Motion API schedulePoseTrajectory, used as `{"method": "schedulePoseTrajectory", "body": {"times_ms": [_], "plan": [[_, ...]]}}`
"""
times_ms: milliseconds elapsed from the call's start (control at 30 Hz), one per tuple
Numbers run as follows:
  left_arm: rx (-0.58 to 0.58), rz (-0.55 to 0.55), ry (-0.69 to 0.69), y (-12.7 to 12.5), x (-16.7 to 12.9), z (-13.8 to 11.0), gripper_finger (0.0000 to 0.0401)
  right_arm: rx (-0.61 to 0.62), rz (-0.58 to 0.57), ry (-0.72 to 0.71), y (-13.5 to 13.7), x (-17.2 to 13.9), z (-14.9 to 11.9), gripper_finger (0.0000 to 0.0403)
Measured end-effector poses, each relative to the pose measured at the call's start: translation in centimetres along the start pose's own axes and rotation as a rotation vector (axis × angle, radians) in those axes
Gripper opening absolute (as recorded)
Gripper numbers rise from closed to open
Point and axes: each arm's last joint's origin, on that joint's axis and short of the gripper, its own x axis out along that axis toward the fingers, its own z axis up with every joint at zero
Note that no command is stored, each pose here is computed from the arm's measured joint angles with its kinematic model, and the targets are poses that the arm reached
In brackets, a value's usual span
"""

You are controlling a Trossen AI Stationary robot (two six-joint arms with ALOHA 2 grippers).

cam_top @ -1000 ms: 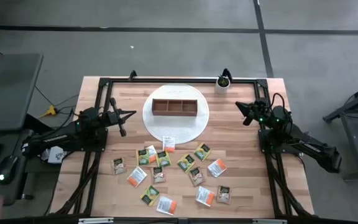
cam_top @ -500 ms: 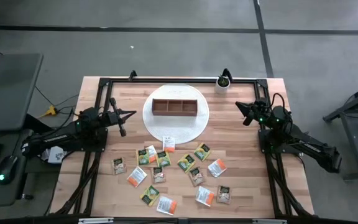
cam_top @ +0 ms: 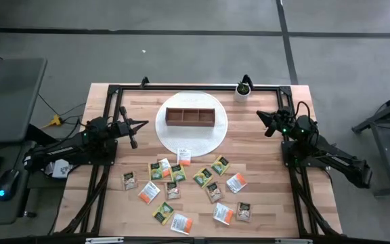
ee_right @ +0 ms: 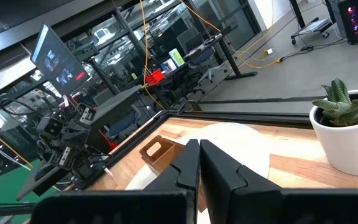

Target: Pick & Place Tea

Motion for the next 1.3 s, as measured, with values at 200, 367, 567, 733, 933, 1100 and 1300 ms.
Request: {"method": "schedulePoseTrajectory", "body": {"times_ms": [200, 367, 567, 733, 933, 1100, 1300], "plan": [[0.000, 0.000, 0.000, 0.00, 0.00, 0.00, 0.0001, 0.000, 0.000, 0.000, 0.00, 0.00, 0.00, 0.0008], [0.000, 0.000, 0.000, 0.00, 0.00, 0.00, 0.0001, 0.000, 0.000, 0.000, 0.00, 0.00, 0.01, 0.0010], [0.000, 0.000, 0.000, 0.00, 0.00, 0.00, 0.0001, 0.000, 0.000, 0.000, 0.00, 0.00, 0.01, 0.0007], [0.000, 0.000, 0.000, 0.00, 0.00, -0.01, 0.0001, 0.000, 0.000, 0.000, 0.00, 0.00, 0.01, 0.0010], [0.000, 0.000, 0.000, 0.00, 0.00, -0.01, 0.0001, 0.000, 0.000, 0.000, 0.00, 0.00, 0.00, 0.0007], [0.000, 0.000, 0.000, 0.00, 0.00, 0.00, 0.0001, 0.001, -0.008, -0.016, 0.01, 0.00, 0.10, 0.0010], [0.000, 0.000, 0.000, 0.00, 0.00, 0.01, 0.0001, 0.131, 0.023, -0.027, 0.20, 0.01, 0.29, 0.0005]]}}
